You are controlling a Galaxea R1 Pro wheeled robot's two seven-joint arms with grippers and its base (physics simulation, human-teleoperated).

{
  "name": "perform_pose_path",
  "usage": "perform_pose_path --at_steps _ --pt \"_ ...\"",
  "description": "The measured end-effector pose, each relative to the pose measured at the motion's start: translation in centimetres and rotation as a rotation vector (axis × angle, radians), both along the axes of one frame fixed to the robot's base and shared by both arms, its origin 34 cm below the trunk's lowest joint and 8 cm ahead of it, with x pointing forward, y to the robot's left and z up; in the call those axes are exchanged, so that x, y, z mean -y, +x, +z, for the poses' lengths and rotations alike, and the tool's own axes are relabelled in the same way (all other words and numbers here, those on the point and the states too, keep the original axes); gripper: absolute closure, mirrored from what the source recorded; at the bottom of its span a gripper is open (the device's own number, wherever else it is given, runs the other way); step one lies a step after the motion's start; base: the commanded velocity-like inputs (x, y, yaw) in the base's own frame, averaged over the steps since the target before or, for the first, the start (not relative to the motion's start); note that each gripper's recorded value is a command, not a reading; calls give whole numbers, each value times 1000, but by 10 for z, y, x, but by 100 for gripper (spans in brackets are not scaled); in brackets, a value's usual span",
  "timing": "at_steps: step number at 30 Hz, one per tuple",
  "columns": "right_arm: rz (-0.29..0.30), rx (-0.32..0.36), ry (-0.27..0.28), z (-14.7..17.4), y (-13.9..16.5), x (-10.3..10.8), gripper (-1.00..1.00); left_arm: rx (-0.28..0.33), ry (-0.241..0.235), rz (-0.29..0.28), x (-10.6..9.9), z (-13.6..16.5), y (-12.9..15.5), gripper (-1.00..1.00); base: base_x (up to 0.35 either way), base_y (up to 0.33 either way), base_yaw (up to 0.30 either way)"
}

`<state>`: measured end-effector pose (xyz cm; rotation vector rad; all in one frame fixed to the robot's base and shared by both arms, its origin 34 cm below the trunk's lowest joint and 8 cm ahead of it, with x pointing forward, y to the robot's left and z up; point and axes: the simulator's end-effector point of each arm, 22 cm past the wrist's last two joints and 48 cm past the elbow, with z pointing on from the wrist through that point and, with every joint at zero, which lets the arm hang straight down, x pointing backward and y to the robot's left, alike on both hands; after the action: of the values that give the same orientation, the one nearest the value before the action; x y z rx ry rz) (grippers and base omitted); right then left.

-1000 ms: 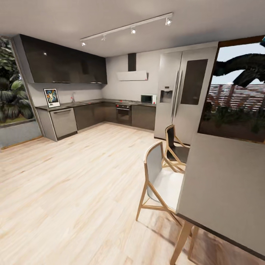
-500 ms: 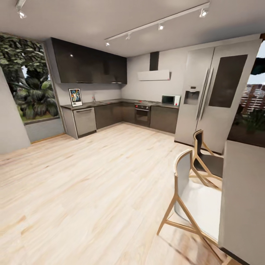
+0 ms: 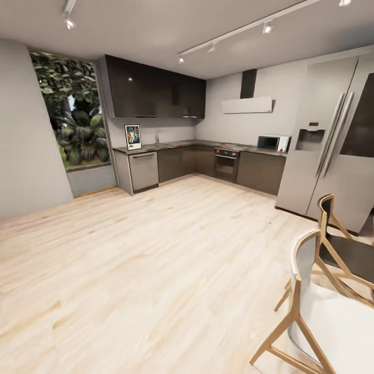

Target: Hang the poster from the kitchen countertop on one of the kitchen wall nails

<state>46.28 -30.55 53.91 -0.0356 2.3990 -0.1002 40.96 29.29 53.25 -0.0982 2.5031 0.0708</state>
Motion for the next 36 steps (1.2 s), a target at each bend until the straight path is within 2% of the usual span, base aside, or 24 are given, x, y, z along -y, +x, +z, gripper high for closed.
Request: perform_pose_path --at_steps 4,9,36 --pt "-2 -40 -5 -11 -16 4 -100 0 0 0 0 0 0 -100 333 81 46" --pt "-1 -59 -11 -16 -23 8 -100 0 0 0 0 0 0 -100 334 30 10" --pt "-5 -62 -17 -17 -25 13 -100 0 0 0 0 0 0 -100 336 25 0"
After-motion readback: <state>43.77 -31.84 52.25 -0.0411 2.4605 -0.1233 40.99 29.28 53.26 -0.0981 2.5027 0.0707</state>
